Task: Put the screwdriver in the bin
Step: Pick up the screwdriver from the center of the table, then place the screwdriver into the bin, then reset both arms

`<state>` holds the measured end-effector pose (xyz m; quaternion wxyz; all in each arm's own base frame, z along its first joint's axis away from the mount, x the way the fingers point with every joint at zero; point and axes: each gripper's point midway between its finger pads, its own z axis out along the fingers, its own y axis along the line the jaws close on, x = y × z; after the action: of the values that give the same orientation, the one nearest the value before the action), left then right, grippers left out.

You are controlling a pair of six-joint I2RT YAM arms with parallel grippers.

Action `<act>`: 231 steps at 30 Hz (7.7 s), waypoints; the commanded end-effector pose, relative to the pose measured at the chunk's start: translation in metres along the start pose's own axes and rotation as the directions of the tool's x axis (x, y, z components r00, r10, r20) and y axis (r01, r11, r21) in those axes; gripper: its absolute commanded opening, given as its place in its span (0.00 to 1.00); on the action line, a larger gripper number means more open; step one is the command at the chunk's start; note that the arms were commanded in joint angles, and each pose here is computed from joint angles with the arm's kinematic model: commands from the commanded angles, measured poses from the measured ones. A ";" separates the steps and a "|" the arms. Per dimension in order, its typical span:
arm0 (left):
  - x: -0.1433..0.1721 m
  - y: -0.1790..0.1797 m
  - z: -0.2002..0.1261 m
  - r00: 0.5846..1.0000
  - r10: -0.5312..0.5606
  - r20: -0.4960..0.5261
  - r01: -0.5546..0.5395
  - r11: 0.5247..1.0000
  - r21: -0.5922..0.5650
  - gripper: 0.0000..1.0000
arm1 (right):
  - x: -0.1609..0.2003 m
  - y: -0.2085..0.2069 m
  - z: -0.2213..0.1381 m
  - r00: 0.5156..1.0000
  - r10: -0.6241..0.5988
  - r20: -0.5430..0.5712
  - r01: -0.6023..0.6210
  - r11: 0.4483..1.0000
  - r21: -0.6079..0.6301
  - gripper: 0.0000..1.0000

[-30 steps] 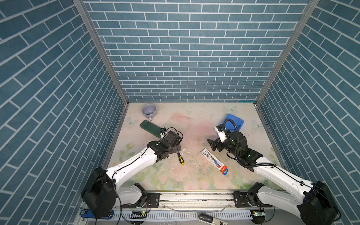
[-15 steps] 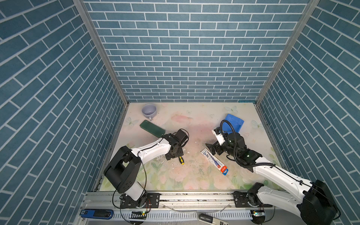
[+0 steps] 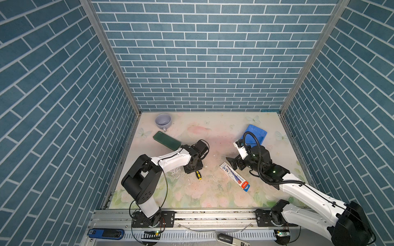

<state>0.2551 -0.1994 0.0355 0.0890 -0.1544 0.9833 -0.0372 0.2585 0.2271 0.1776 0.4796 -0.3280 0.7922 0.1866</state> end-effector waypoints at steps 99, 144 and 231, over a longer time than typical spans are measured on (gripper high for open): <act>-0.092 -0.162 -0.239 0.830 -0.184 0.526 -0.442 0.357 0.823 0.13 | -0.127 0.036 0.017 0.721 0.686 0.091 -0.408 0.528 -0.744 0.15; 0.008 -0.179 -0.173 0.043 0.318 0.947 -0.997 0.077 0.020 1.00 | 0.022 -0.187 -0.037 0.824 0.535 0.184 -0.531 0.616 0.582 0.00; -0.166 0.133 -0.092 0.401 0.399 0.825 -0.281 0.910 -0.304 1.00 | 0.073 -0.256 -0.063 0.944 0.217 0.248 -0.329 0.589 0.738 0.97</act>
<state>0.3499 -0.0298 0.1355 0.5506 0.0861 0.8214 0.1212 0.3692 -0.0069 0.1409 0.5568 0.0439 0.8279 -0.0518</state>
